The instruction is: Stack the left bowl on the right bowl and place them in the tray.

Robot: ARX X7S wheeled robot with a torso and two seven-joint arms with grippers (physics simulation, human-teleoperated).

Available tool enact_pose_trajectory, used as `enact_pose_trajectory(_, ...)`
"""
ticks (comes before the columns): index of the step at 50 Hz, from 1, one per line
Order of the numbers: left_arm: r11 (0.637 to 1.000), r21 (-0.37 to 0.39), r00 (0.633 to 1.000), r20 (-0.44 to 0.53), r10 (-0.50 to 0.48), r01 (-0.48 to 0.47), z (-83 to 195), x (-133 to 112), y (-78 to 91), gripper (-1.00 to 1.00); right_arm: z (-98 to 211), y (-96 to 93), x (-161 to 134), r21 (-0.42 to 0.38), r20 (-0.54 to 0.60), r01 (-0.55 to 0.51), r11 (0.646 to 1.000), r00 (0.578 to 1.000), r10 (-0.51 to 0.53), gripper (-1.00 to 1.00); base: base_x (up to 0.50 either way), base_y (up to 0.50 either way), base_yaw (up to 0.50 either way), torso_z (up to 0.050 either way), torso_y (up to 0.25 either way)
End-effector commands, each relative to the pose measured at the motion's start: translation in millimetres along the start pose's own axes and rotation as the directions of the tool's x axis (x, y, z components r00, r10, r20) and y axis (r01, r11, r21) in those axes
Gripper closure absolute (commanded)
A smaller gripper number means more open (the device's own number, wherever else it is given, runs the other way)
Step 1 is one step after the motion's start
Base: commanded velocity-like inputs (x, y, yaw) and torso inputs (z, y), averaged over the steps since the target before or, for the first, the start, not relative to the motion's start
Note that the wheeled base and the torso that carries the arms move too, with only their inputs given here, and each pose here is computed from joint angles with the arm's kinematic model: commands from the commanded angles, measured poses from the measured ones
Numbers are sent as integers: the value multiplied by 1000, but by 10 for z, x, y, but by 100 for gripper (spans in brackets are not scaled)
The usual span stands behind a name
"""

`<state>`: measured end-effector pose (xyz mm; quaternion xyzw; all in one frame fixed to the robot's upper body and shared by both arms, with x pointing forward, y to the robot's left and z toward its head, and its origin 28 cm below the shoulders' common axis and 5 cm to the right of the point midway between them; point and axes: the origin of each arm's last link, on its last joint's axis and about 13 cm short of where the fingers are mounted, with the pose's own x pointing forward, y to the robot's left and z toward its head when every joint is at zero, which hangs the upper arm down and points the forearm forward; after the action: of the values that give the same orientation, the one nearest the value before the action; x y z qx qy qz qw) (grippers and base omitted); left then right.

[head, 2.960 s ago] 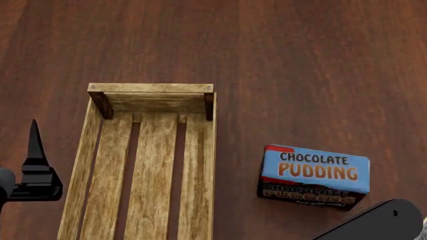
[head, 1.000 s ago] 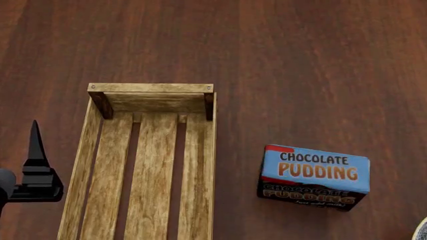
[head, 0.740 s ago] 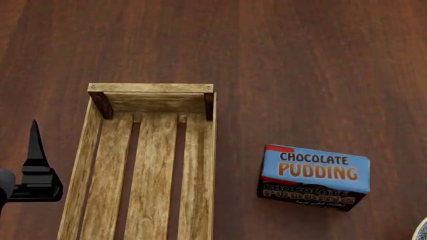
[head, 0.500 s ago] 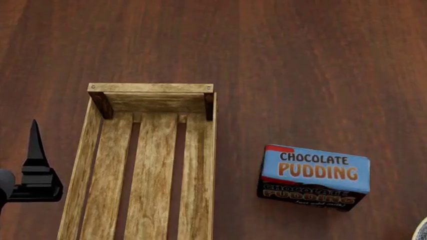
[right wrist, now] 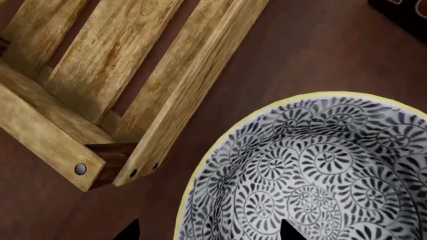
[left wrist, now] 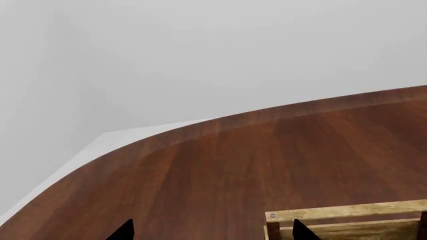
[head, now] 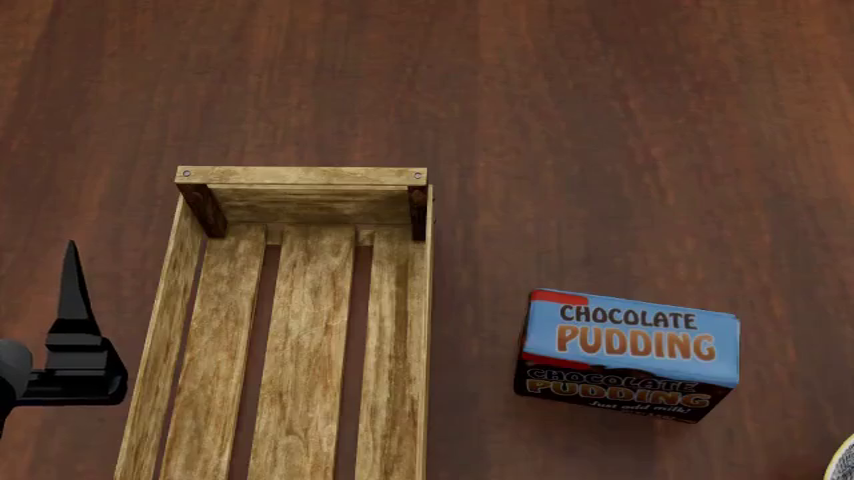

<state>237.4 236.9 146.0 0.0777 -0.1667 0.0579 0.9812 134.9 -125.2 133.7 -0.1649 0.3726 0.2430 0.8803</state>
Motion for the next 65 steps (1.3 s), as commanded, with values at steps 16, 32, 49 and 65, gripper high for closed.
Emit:
enact_pose_trajectory(16, 1000, 2, 1000, 3, -4, 4, 8, -5, 3, -100, -86, 11, 185, 10, -37, -36, 999, 999, 37, -100, 0, 0, 0, 0, 0)
enact_pose_trajectory(32, 1000, 3, 1000, 2, -5, 5, 6, -3, 0, -100, -117, 6, 234, 19, -50, -42, 999, 998, 43, -100, 0, 0, 0, 0, 0)
enact_pose_trajectory(49, 1000, 2, 1000, 4, -3, 3, 18, -11, 6, -100, -183, 13, 294, 34, -63, -48, 998, 997, 50, -100, 0, 0, 0, 0, 0)
enact_pose_trajectory(65, 1000, 3, 1000, 4, -3, 2, 18, -11, 4, -100, -219, 17, 326, 37, -89, -48, 998, 995, 51, 100, 0, 0, 0, 0, 0)
